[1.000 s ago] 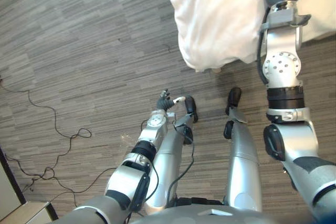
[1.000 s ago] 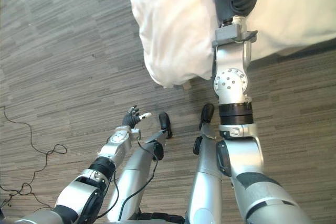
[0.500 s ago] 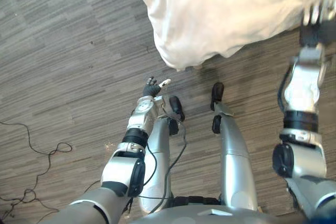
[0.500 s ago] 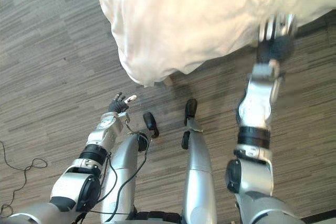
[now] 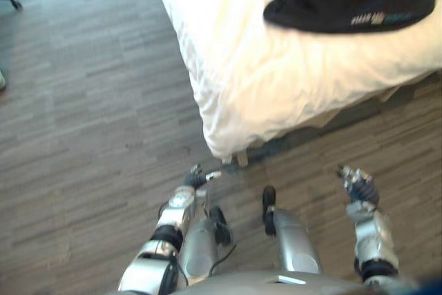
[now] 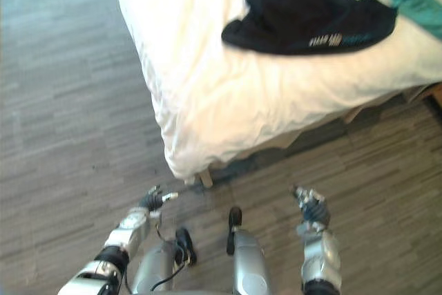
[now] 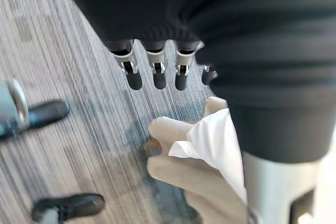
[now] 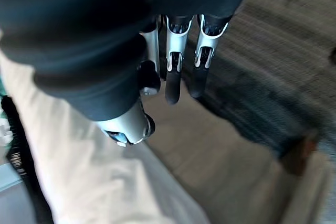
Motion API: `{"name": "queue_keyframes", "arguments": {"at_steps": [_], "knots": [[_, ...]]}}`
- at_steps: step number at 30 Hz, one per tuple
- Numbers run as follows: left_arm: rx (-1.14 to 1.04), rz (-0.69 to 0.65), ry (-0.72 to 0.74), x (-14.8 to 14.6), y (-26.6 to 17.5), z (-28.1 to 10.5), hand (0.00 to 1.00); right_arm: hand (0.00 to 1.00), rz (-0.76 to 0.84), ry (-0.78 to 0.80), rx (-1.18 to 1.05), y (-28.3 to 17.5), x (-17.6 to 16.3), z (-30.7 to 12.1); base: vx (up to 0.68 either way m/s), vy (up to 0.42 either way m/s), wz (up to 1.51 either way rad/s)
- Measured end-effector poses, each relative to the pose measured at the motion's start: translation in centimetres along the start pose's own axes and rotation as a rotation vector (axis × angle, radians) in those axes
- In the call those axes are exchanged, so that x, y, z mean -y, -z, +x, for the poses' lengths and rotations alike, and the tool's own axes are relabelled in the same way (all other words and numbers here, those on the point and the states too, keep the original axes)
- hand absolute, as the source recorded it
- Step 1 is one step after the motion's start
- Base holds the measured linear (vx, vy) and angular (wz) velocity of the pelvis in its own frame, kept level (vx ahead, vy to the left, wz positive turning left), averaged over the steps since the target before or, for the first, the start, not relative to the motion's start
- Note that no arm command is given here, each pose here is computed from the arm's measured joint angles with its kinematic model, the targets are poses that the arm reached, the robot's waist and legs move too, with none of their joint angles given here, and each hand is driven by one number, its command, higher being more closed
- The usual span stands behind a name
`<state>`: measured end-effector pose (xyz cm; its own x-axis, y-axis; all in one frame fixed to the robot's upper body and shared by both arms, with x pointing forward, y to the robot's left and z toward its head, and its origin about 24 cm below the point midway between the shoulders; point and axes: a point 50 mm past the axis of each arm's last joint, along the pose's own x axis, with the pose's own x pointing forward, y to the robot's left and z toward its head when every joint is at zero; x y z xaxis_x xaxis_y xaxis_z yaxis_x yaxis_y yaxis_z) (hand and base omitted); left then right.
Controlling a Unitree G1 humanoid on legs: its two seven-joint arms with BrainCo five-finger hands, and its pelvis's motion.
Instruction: Tidy the bed and pick cloth on bed and put in laundry
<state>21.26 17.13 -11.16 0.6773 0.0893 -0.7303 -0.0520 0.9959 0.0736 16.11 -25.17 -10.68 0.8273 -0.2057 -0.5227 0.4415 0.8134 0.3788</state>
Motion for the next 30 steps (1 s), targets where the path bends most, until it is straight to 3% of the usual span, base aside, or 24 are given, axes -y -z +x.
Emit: {"name": "queue_keyframes", "arguments": {"at_steps": [3, 8, 14, 22, 30], "knots": [[-0.103, 0.014, -0.026, -0.4, 3.6, -0.7, 0.00, 0.00, -0.123, 0.043, -0.173, 4.0, 1.2, -1.9, 0.20, 0.039, 0.03], [-0.165, 0.067, -0.053, -1.3, 6.4, -1.7, 0.00, 0.00, -0.246, 0.056, -0.291, 6.6, 2.5, -4.1, 0.09, 0.060, 0.00], [-0.198, 0.153, -0.062, -1.8, 8.3, -2.5, 0.00, 0.00, -0.235, 0.090, -0.333, 8.0, 3.0, -5.1, -0.02, 0.033, -0.05], [-0.217, 0.158, -0.095, -2.1, 10.0, -3.4, 0.00, 0.00, -0.240, 0.107, -0.321, 8.0, 3.0, -5.2, -0.02, -0.087, -0.24], [-0.186, 0.207, -0.067, -1.1, 9.2, -3.0, 0.00, 0.00, -0.368, 0.054, -0.287, 7.5, 1.8, -4.4, 0.09, -0.103, -0.45]]}}
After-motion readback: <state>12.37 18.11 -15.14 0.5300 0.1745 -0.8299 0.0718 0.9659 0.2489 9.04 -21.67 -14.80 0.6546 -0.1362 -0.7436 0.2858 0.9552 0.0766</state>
